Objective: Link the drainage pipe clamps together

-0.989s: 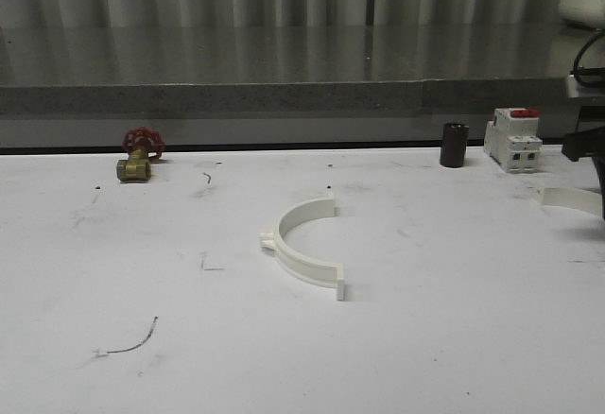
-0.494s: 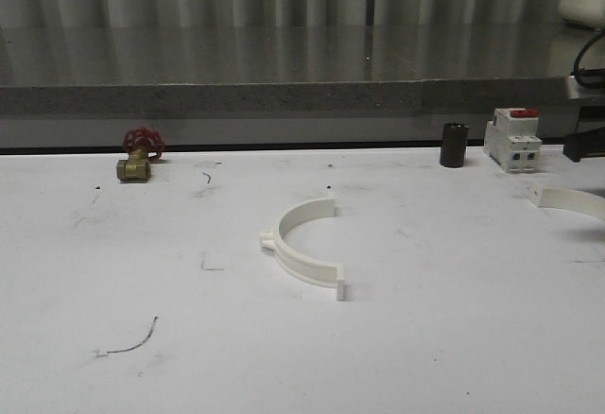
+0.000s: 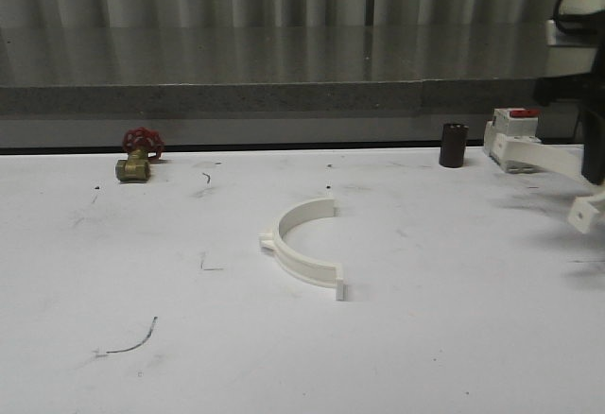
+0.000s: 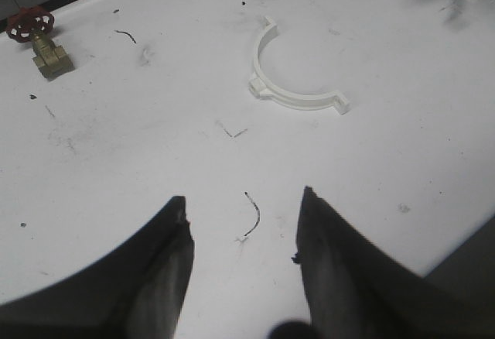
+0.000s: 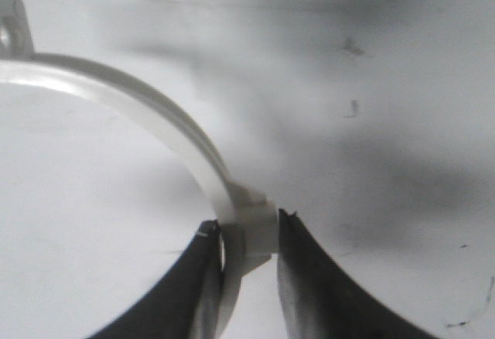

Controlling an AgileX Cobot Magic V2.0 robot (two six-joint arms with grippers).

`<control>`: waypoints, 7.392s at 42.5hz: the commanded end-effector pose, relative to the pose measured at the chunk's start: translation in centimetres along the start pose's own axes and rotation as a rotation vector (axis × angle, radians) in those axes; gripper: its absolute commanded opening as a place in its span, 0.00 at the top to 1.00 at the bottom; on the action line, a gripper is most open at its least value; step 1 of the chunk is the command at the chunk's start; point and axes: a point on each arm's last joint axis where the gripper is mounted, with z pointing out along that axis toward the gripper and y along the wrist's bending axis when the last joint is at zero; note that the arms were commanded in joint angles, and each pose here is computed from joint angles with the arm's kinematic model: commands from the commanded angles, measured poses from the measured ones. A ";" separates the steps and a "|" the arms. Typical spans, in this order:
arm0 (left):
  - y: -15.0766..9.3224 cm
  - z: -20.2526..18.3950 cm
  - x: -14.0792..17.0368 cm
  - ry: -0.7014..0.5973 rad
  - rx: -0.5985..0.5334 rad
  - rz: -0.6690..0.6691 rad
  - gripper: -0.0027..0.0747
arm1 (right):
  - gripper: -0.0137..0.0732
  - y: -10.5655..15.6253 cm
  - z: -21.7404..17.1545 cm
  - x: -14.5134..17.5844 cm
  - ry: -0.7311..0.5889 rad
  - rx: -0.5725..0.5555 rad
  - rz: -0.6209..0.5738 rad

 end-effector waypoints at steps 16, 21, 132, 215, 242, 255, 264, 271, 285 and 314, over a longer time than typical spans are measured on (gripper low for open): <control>0.0 -0.6 -1.3 -0.098 0.002 -0.011 0.56 | 0.68 13.0 -6.5 2.5 -0.105 -0.096 0.009; 0.0 -0.6 -1.3 -0.098 0.002 -0.011 0.56 | 0.68 14.2 -5.9 2.7 -0.092 -0.082 0.063; 0.0 -0.6 -1.3 -0.098 0.002 -0.011 0.56 | 0.57 16.2 2.7 1.3 0.011 -0.124 0.160; -0.1 -0.6 -1.3 -0.098 0.007 -0.007 0.58 | 0.48 2.6 -19.4 24.9 -0.661 -0.192 -0.368; -0.1 -0.6 -1.3 -0.098 0.007 -0.007 0.99 | 0.92 2.6 -19.4 24.9 -0.659 -0.191 -0.369; 0.5 -0.9 0.4 -0.150 -0.038 -0.009 0.99 | 0.92 2.6 -19.4 24.9 -0.659 -0.191 -0.369; 2.2 -2.7 5.5 -0.463 -0.260 -0.062 0.99 | 0.92 2.7 -19.4 24.9 -0.659 -0.193 -0.368; 2.4 -2.5 10.0 -0.647 -0.408 -0.083 0.99 | 0.92 2.7 -19.4 24.9 -0.659 -0.193 -0.368; 2.7 -0.3 14.8 -0.765 -0.536 -0.155 0.99 | 0.92 2.7 -19.4 24.9 -0.659 -0.193 -0.368; 2.8 -0.5 15.3 -0.770 -0.582 -0.164 0.99 | 0.92 2.7 -19.4 24.9 -0.659 -0.193 -0.368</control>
